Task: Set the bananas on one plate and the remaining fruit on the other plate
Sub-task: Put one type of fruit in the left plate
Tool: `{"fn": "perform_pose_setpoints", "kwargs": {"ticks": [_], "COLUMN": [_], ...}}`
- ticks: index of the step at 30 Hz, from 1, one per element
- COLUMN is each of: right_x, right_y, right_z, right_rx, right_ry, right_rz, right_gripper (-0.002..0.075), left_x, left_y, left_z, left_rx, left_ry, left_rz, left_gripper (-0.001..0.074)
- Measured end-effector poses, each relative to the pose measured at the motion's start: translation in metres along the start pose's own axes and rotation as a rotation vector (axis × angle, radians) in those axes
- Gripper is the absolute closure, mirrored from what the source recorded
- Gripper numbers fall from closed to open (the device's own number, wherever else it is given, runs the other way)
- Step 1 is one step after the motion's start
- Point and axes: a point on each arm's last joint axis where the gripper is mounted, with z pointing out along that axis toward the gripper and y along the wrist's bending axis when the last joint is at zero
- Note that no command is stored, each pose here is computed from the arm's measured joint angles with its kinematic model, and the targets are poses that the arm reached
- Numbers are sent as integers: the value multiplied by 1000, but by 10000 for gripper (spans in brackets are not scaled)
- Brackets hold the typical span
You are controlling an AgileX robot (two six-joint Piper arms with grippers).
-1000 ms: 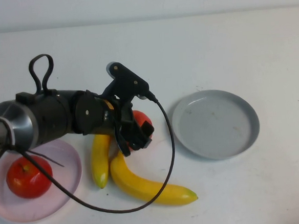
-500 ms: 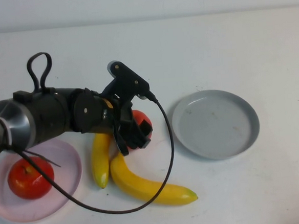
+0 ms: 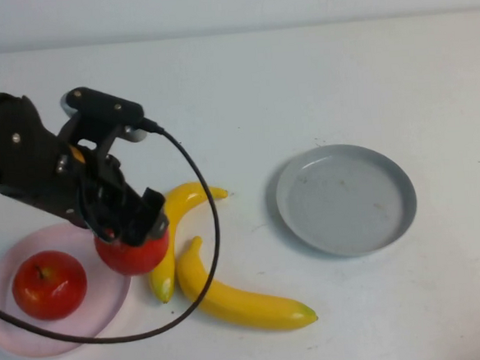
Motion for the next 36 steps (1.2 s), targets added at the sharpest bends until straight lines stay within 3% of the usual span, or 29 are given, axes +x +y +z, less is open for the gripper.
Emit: {"fn": "perform_pose_setpoints", "kwargs": {"ticks": [23,29,36], "right_x": [0,0,0], "right_y": [0,0,0], "right_z": [0,0,0], "right_rx": [0,0,0], "right_ry": [0,0,0], "right_rz": [0,0,0], "right_gripper": [742,742,741], "left_x": [18,19,20], "left_y": [45,46,47], "left_z": [19,21,21], "left_rx": [-94,-93,-99], "left_ry": [140,152,170], "left_rz": [-97,-99,-91], "left_gripper": [163,157,95]}}
